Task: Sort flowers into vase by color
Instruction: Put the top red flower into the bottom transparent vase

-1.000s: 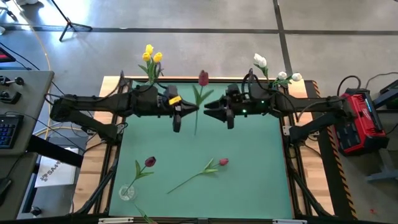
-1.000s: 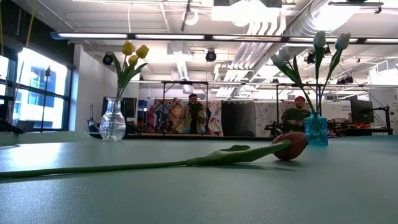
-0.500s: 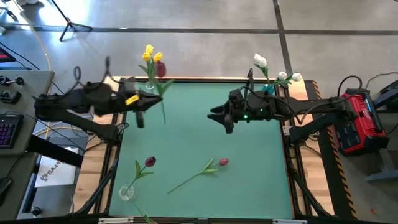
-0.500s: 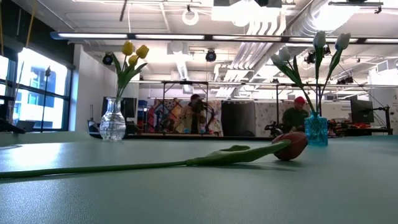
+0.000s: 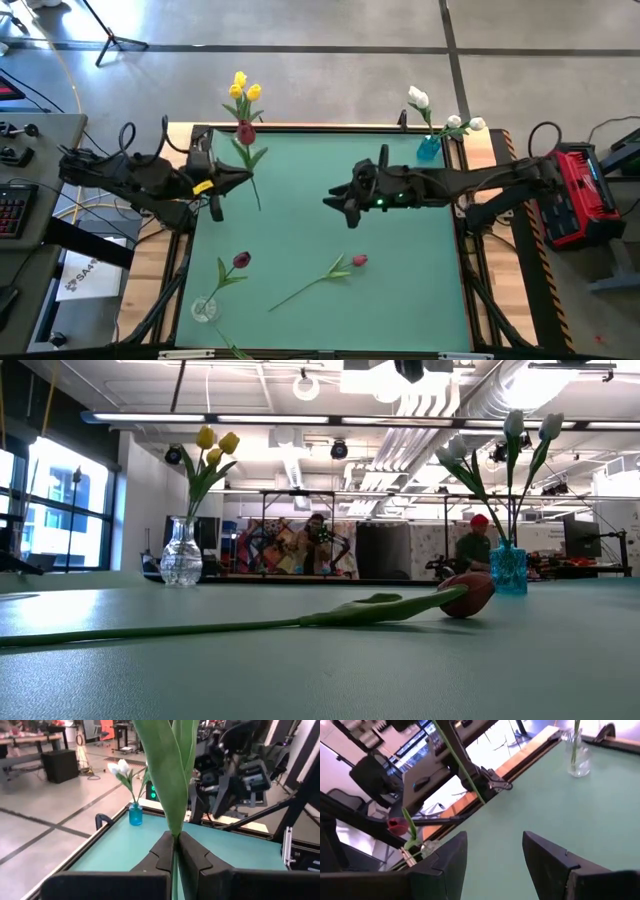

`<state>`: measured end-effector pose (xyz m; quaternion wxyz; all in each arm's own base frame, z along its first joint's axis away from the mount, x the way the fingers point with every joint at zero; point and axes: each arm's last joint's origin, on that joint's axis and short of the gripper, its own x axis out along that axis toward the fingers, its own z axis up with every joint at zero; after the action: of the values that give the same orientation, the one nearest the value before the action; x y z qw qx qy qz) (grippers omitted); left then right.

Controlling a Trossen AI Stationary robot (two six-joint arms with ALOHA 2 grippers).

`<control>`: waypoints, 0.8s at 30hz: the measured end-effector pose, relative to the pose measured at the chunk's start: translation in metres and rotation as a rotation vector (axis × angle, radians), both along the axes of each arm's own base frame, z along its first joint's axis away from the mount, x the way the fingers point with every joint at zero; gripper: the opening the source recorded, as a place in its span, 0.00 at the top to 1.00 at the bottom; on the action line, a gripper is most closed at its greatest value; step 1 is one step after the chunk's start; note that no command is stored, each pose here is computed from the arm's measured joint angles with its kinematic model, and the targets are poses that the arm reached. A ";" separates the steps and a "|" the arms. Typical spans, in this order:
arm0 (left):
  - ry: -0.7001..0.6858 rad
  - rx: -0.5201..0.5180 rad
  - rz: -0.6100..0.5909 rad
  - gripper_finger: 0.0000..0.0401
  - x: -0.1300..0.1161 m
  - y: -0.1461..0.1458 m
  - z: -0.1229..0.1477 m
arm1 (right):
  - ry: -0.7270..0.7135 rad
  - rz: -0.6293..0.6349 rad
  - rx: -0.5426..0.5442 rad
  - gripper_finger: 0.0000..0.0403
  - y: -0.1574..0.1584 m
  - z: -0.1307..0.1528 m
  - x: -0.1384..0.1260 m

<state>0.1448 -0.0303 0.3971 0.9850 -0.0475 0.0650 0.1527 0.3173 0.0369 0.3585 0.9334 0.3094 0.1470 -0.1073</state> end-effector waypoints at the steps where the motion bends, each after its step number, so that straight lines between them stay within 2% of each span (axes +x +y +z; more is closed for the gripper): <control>1: -0.002 0.009 -0.006 1.00 0.000 -0.001 0.001 | 0.005 0.001 0.007 0.55 0.002 -0.002 0.002; 8: -0.019 0.137 -0.068 1.00 -0.010 -0.004 0.007 | -0.004 0.008 0.035 0.55 0.008 -0.012 0.015; 13: -0.048 0.109 -0.107 1.00 -0.016 -0.008 0.010 | -0.127 0.040 0.023 0.55 0.018 -0.001 0.017; 17: -0.005 0.088 -0.149 1.00 -0.010 -0.021 -0.008 | -0.190 0.052 -0.068 0.55 0.029 0.006 0.016; 21: 0.009 0.078 -0.105 1.00 -0.008 -0.034 -0.033 | -0.119 -0.017 -0.144 0.55 0.034 0.000 0.013; 24: -0.026 0.070 -0.092 1.00 -0.016 -0.039 -0.036 | 0.016 -0.054 -0.113 0.55 0.032 -0.014 0.009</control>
<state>0.1289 -0.0689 0.3606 0.9928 -0.0118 0.0491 0.1089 0.3262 0.0694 0.3448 0.9450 0.2590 0.1396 -0.1428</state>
